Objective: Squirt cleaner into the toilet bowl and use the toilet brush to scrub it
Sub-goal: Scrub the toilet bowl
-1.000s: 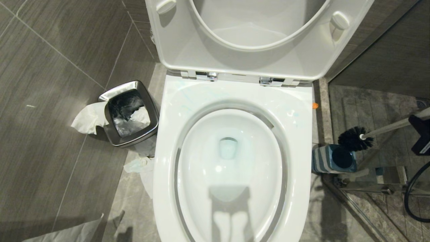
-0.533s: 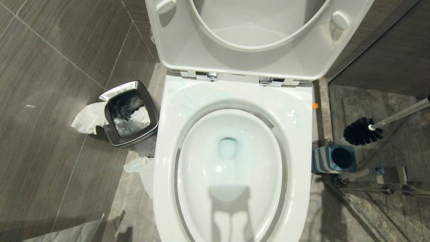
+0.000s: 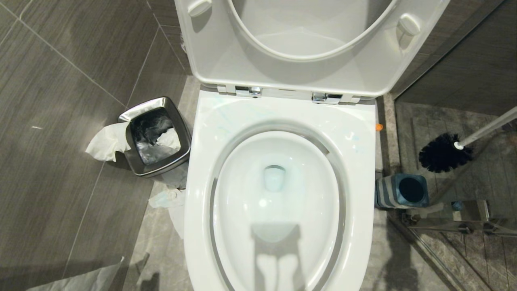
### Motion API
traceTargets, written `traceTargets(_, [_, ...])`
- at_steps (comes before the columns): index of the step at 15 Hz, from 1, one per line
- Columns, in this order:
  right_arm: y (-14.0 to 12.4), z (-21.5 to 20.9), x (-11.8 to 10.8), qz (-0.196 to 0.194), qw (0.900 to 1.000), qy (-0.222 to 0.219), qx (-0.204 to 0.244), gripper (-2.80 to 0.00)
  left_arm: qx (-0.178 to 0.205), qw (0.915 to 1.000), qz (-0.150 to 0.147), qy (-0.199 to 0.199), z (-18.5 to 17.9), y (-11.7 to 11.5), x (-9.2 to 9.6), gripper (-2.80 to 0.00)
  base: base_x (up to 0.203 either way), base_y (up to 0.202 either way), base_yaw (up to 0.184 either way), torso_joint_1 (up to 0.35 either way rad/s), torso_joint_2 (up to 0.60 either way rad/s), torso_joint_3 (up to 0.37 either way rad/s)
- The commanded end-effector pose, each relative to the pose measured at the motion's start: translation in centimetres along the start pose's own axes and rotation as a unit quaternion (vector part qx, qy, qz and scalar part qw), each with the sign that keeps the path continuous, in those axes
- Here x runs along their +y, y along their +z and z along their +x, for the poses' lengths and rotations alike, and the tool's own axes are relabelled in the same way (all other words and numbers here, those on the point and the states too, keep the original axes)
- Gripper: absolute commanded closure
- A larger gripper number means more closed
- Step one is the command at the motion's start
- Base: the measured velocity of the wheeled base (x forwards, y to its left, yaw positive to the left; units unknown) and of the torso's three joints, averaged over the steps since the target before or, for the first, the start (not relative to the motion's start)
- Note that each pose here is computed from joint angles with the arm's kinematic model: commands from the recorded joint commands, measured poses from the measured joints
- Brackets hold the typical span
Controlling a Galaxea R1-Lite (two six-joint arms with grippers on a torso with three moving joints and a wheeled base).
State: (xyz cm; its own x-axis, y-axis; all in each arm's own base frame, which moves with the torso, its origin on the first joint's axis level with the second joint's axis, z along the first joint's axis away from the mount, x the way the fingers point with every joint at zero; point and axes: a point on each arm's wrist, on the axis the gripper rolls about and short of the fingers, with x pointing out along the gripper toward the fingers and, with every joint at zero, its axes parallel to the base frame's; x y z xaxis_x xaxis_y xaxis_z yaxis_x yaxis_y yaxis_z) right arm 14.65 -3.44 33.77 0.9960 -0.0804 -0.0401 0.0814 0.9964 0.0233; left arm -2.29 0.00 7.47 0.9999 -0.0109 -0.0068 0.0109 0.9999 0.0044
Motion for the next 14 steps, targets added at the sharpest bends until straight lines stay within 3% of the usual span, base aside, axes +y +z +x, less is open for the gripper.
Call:
traceTargets(1, [1.3,-1.3,0.4,0.006,0.999,0.018,0.032,0.0,0.002,1.0,0.0,0.0,0.0,-0.1,0.0,0.0,0.0,0.0,0.0,0.0,0.0,0.0])
traceTargets(5, [3.5,-3.1,1.8,0.004,0.996,0.084,0.037,0.0,0.002,1.0,0.0,0.0,0.0,-0.1,0.0,0.0,0.0,0.0,0.0,0.0,0.0,0.0])
traceTargets(14, [6.8,-6.8,2.9,-0.008,0.991,0.129,0.017,0.0,0.002,1.0,0.0,0.0,0.0,-0.1,0.0,0.0,0.0,0.0,0.0,0.0,0.0,0.0])
